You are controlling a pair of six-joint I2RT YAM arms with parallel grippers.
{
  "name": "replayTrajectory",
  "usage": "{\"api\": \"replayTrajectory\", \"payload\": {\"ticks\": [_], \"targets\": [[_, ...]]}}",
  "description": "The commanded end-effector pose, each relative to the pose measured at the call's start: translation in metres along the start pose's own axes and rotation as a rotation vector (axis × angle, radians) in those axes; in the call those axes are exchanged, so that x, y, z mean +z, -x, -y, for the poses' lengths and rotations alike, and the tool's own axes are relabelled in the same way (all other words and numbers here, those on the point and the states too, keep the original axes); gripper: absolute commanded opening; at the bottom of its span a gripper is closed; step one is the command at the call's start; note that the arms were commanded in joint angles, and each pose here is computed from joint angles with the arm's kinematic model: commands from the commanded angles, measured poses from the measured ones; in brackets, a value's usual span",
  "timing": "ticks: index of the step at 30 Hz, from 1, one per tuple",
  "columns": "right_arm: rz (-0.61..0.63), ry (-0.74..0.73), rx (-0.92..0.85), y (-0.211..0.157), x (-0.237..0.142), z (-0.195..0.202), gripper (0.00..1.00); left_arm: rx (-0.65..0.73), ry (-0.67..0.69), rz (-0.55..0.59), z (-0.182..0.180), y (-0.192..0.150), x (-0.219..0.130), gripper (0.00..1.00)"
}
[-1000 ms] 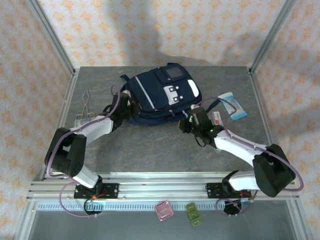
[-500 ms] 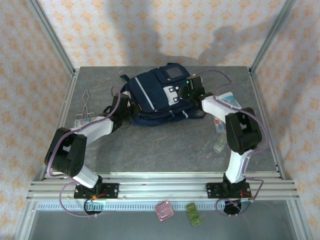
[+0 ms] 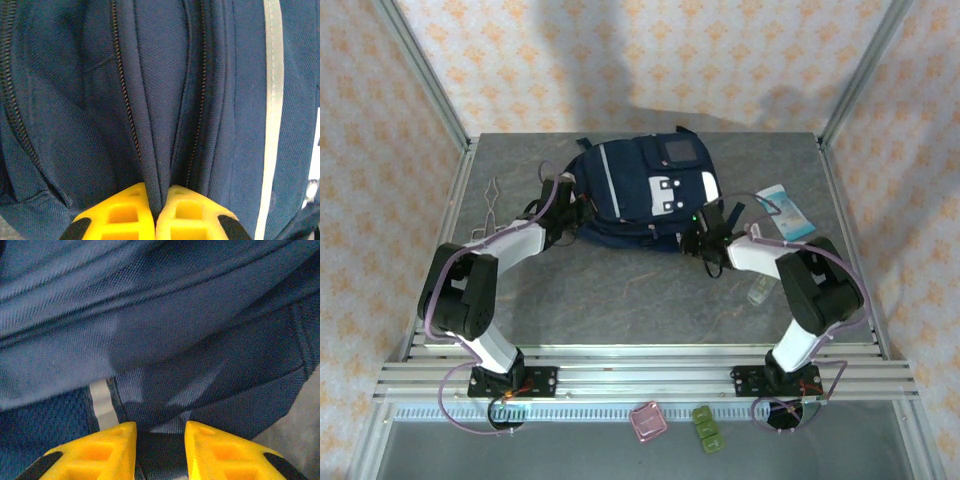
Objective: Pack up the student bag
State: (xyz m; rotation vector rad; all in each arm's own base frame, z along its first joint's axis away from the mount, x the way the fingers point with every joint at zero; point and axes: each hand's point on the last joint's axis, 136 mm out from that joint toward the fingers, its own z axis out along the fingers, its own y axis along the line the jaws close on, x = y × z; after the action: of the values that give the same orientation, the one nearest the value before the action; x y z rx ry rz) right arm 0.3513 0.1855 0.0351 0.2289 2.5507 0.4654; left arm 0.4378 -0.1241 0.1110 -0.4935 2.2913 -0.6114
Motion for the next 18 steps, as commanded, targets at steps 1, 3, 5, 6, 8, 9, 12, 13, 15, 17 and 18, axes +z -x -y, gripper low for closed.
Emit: {"api": "replayTrajectory", "payload": {"ticks": [1,3,5,6,8,9,12,13,15,17,18], "targets": [[-0.099,0.006,0.025,-0.035,-0.020,-0.001,0.31,0.024,-0.006,0.106,0.013,0.037,-0.004,0.00],[-0.040,0.067,0.015,-0.017,-0.038,-0.020,0.32,0.022,-0.009,0.107,0.013,0.036,-0.007,0.05],[0.016,0.134,0.000,0.006,-0.055,-0.042,0.38,0.014,-0.007,0.114,0.011,0.034,-0.011,0.16],[0.038,0.167,-0.011,0.017,-0.062,-0.054,0.43,0.010,-0.009,0.115,0.011,0.033,-0.014,0.24],[0.059,0.227,-0.032,0.034,-0.069,-0.076,0.46,-0.007,-0.022,0.122,0.011,0.031,-0.021,0.36],[0.058,0.259,-0.042,0.041,-0.070,-0.087,0.47,-0.020,-0.031,0.131,0.011,0.030,-0.026,0.39],[0.026,0.360,-0.047,0.053,-0.063,-0.120,0.48,-0.059,-0.078,0.152,0.015,0.024,-0.042,0.44],[0.013,0.390,-0.042,0.055,-0.059,-0.128,0.49,-0.068,-0.090,0.155,0.016,0.022,-0.046,0.46],[-0.017,0.446,-0.023,0.059,-0.049,-0.144,0.49,-0.083,-0.112,0.163,0.020,0.014,-0.055,0.47],[-0.041,0.456,-0.005,0.061,-0.036,-0.151,0.50,-0.097,-0.135,0.157,0.023,0.003,-0.060,0.48],[-0.045,0.438,0.007,0.063,-0.027,-0.150,0.51,-0.102,-0.143,0.155,0.024,-0.002,-0.063,0.49]]}}
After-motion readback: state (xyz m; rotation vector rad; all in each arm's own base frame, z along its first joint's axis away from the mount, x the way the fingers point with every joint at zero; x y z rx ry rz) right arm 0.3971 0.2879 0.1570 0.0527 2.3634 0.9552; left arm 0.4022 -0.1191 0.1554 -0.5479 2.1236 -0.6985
